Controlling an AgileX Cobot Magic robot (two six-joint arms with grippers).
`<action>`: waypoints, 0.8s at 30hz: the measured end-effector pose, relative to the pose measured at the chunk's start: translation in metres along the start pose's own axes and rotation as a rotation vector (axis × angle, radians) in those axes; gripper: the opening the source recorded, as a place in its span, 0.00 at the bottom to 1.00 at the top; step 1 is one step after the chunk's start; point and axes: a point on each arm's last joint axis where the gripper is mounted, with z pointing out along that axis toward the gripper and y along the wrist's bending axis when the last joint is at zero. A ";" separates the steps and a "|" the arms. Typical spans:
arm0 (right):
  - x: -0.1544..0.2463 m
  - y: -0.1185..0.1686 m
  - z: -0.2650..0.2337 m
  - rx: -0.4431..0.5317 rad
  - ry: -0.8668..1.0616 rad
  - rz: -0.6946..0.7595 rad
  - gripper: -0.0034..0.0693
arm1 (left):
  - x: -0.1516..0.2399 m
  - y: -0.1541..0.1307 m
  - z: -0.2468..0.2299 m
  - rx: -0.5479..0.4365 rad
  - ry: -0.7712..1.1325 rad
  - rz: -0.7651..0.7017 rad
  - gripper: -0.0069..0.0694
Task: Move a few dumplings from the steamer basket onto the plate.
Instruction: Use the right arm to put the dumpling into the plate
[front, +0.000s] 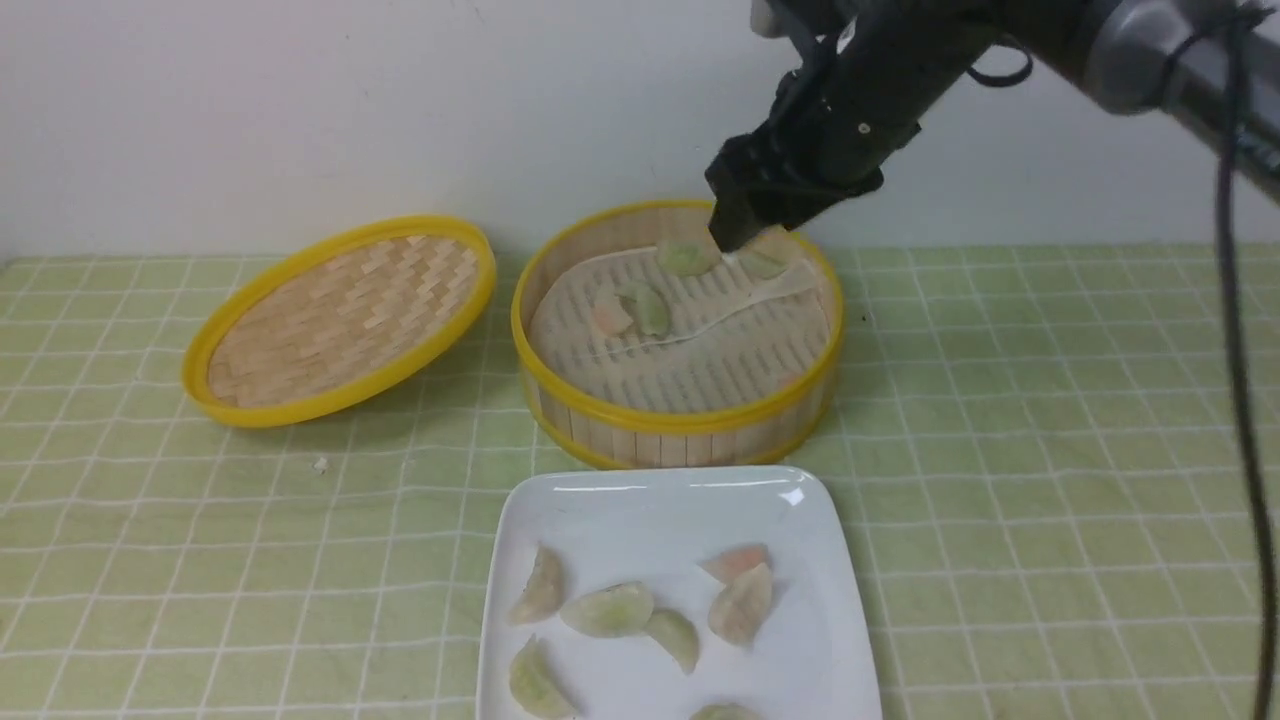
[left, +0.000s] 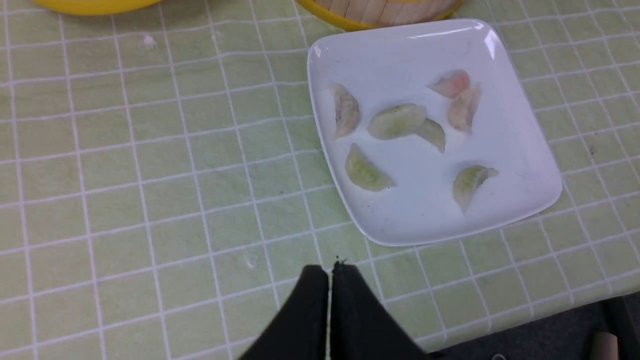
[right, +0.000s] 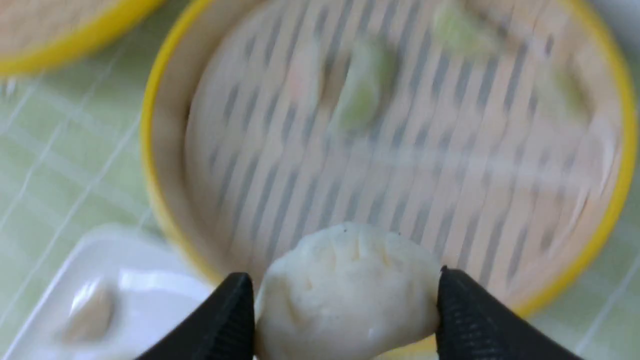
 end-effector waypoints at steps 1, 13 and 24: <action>0.014 0.007 -0.011 -0.013 0.024 -0.004 0.63 | 0.000 0.000 0.000 0.000 0.000 0.000 0.08; 0.149 0.063 0.034 -0.100 0.295 -0.033 0.63 | -0.007 -0.002 0.000 0.017 -0.074 0.005 0.08; 0.154 0.063 0.052 -0.077 0.288 0.007 0.76 | -0.007 -0.002 0.000 0.017 -0.074 0.005 0.08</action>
